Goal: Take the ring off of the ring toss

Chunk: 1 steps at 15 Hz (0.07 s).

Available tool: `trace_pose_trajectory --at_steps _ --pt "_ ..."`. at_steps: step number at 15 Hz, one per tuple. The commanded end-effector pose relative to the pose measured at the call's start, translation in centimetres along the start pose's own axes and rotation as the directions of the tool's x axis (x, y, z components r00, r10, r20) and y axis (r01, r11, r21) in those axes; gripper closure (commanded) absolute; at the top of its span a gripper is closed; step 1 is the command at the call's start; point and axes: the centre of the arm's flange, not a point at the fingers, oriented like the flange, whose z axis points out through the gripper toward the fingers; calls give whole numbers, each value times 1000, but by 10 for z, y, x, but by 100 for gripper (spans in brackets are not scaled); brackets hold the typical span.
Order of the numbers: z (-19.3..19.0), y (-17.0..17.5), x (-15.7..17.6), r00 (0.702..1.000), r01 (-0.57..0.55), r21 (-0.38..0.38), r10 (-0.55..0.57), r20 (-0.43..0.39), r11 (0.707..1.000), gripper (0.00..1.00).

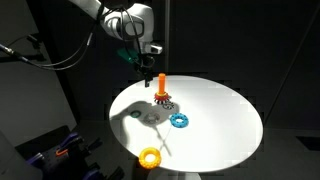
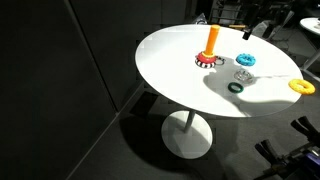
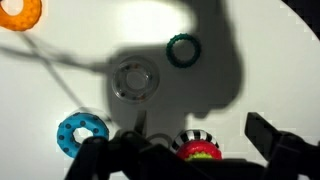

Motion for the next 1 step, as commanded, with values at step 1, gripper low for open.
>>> trace_pose_trajectory --at_steps 1 --pt "0 0 0 1000 0 0 0 0 1000 0"
